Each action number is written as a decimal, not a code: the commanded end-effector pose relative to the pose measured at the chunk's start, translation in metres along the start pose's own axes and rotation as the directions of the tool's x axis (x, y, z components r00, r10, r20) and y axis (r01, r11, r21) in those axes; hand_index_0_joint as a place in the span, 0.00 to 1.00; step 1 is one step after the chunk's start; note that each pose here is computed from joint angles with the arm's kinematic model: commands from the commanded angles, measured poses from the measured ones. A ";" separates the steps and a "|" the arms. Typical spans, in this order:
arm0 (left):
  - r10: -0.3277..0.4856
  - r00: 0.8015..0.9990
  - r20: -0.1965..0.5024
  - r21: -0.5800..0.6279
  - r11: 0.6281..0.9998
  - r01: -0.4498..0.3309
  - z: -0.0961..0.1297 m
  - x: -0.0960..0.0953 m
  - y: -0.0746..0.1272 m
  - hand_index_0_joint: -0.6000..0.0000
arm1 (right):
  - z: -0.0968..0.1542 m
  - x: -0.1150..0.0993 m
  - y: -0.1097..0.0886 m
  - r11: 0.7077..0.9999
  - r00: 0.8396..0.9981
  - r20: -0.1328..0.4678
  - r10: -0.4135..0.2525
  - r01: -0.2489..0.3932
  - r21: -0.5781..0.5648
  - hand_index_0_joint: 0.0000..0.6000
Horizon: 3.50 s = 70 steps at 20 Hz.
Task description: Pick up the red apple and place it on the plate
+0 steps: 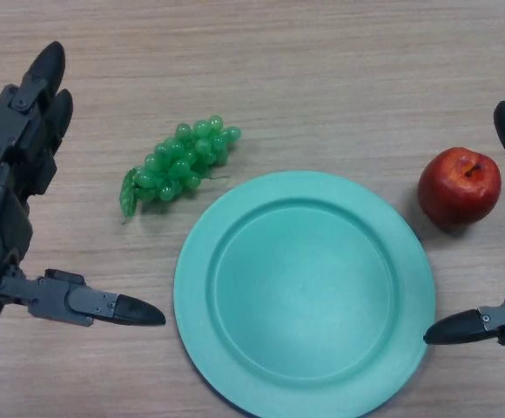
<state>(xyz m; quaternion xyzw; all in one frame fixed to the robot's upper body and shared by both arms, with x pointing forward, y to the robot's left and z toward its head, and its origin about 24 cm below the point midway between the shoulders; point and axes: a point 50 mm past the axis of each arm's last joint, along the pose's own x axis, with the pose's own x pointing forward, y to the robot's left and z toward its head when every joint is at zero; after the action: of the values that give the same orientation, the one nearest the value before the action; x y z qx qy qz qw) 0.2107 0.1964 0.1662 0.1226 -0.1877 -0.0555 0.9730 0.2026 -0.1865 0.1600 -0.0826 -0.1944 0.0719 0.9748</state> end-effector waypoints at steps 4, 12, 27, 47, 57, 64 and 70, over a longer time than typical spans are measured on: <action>0.048 0.978 0.205 0.091 0.994 -0.068 0.032 -0.002 0.005 1.00 | 0.032 -0.006 -0.010 0.996 0.973 0.230 -0.011 0.032 -0.087 0.00; 0.025 0.984 0.178 0.090 0.995 -0.042 0.030 -0.011 -0.005 1.00 | 0.018 0.021 -0.020 0.998 0.981 0.196 -0.013 0.025 -0.063 0.00; 0.074 0.985 0.157 0.051 0.995 -0.083 0.029 -0.026 0.006 1.00 | -0.093 0.086 -0.070 0.895 0.996 -0.004 -0.088 0.077 -0.439 0.42; 0.069 0.986 0.149 0.005 0.997 -0.071 0.023 -0.020 -0.001 1.00 | -0.067 0.031 0.019 0.887 0.994 0.100 -0.045 0.086 -0.453 1.00; -0.001 0.989 0.147 0.030 1.000 -0.004 0.027 -0.025 -0.014 1.00 | -0.095 0.009 0.045 0.893 0.971 -0.237 0.019 -0.123 -0.434 0.00; -0.002 0.988 0.157 0.010 1.000 0.001 0.027 -0.024 -0.012 1.00 | -0.022 0.009 0.005 0.894 0.993 -0.065 -0.097 0.058 -0.444 0.00; -0.002 0.987 0.158 0.002 1.000 0.001 0.026 -0.018 -0.011 1.00 | 0.023 -0.014 0.003 0.996 0.995 0.063 -0.077 0.080 -0.039 0.00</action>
<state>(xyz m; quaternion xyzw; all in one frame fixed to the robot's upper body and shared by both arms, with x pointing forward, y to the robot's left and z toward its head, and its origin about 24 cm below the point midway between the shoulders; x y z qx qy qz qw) 0.1935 0.1808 0.1533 0.1035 -0.1655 -0.0704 0.9782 0.1898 -0.1757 0.1513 -0.0756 -0.1455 0.0496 0.9852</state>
